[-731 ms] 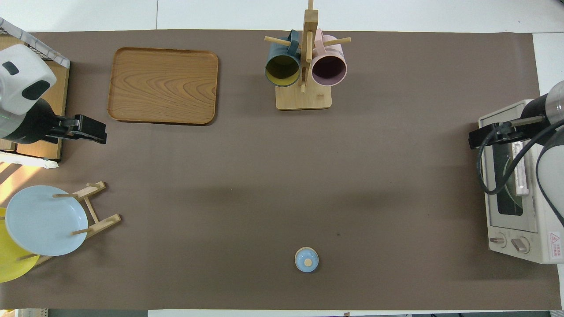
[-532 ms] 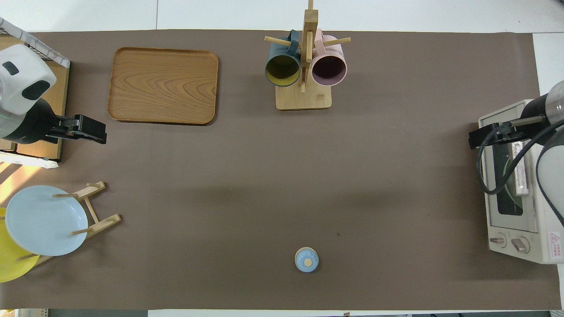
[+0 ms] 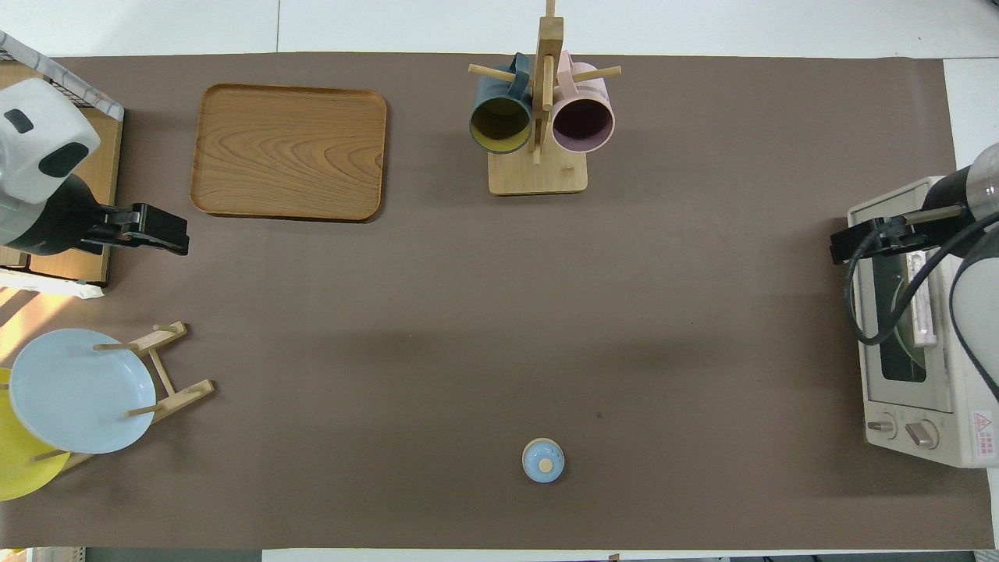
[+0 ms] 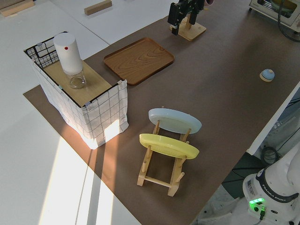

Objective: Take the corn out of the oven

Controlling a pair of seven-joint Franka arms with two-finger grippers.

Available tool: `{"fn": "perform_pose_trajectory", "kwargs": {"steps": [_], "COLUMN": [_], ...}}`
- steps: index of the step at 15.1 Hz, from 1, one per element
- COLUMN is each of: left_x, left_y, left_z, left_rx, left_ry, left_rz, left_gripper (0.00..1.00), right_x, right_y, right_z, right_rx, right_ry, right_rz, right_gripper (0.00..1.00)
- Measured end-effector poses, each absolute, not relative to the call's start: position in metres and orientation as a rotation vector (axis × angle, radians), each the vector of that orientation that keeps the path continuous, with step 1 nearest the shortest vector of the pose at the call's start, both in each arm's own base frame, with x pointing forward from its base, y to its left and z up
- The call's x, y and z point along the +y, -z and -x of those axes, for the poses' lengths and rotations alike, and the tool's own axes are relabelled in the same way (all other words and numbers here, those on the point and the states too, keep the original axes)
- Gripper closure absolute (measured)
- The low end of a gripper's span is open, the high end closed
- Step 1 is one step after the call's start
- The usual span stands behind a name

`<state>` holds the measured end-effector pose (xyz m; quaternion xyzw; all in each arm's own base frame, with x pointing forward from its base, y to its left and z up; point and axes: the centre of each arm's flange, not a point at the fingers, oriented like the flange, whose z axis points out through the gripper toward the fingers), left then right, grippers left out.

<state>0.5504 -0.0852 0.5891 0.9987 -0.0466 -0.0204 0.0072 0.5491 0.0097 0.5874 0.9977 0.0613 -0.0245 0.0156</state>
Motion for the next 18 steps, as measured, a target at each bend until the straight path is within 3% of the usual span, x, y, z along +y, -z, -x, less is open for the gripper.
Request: {"fn": "perform_pose_trajectory", "kwargs": {"steps": [12,15,18], "left_x": [-0.085,-0.085,-0.085], "left_y": [-0.589,-0.589,-0.589], "left_z": [-0.550,-0.550,-0.550], "left_rx": [-0.146,-0.146,-0.146], "left_ry": [0.064,0.064,0.064], "left_rz": [-3.123,-3.123,-3.123], "left_gripper": [0.00,0.00,0.00], "right_x": [0.008,0.001,-0.014], "right_y": [-0.584,-0.576,-0.567], "right_z": [-0.551,-0.552,-0.549], "right_rx": [0.187,0.169,0.126], "right_ry": [0.051,0.052,0.071], "right_rz": [-3.104,-3.105,-3.107], "right_gripper": [0.00,0.10,0.46]}}
